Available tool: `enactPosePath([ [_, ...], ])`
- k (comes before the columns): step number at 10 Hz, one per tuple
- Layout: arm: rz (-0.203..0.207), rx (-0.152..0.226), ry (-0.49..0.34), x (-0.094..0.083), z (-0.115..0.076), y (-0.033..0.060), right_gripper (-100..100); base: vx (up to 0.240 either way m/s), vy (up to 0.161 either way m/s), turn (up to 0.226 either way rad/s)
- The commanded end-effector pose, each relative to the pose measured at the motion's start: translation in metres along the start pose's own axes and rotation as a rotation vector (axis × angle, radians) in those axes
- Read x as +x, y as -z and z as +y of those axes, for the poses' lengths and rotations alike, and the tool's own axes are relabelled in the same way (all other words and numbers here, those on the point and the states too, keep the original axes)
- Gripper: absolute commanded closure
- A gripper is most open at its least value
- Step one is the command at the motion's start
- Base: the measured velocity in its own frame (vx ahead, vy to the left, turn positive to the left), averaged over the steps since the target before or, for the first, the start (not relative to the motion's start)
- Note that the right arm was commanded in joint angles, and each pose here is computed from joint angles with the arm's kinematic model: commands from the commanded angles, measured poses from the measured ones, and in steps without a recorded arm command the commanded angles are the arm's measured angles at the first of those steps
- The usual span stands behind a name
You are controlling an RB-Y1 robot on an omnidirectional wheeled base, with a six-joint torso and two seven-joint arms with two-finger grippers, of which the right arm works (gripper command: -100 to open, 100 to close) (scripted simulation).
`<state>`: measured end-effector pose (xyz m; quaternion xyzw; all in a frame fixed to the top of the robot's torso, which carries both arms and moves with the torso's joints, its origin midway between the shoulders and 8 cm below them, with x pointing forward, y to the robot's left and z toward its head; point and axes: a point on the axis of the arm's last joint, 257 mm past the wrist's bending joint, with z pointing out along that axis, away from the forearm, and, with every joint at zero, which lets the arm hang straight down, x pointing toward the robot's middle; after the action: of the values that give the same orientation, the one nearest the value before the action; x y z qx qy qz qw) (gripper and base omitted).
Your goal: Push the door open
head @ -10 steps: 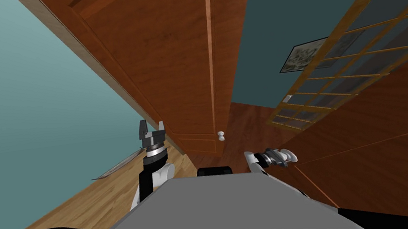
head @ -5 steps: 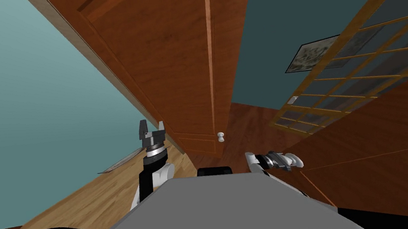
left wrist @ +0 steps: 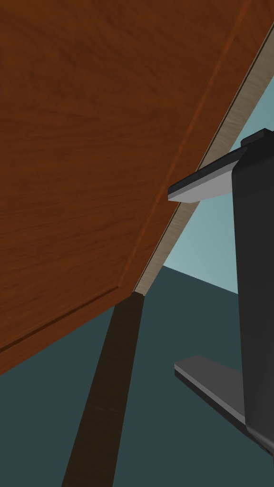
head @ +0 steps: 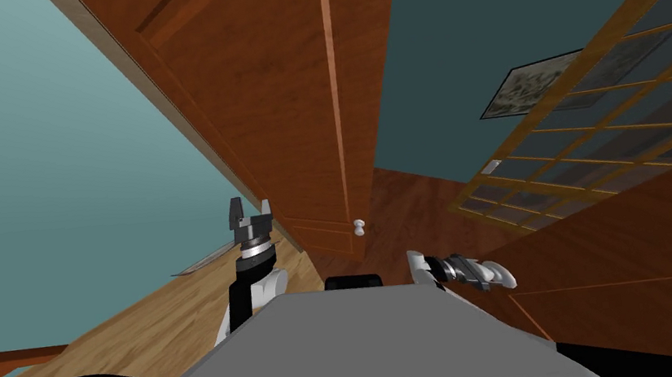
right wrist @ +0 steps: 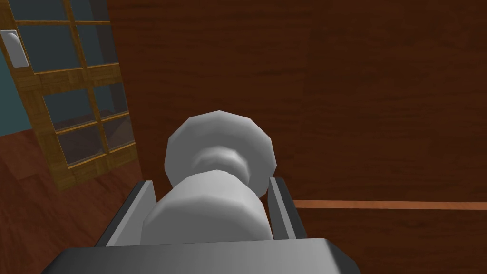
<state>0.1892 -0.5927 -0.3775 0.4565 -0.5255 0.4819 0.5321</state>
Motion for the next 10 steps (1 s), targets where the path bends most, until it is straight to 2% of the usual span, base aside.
enactPosePath([
  [1, 0.014, -0.024, 0.001, 0.001, 0.010, -0.0059, 100, 0.001, -0.043, 0.005],
  [2, 0.010, -0.069, 0.004, 0.000, 0.023, -0.0074, 100, 0.018, -0.079, 0.121],
  [3, 0.007, -0.090, 0.005, -0.001, 0.029, -0.0077, 100, 0.017, -0.101, 0.127],
  [4, 0.002, -0.131, 0.008, -0.003, 0.041, -0.0079, 100, 0.019, -0.157, 0.131],
  [5, -0.001, -0.149, 0.009, -0.004, 0.047, -0.0076, 100, 0.004, -0.173, 0.120],
  [9, -0.024, -0.270, 0.022, -0.011, 0.082, -0.0019, 100, 0.015, -0.169, 0.106],
  [10, -0.024, -0.246, 0.018, -0.011, 0.074, -0.0011, 100, 0.006, -0.079, 0.016],
])
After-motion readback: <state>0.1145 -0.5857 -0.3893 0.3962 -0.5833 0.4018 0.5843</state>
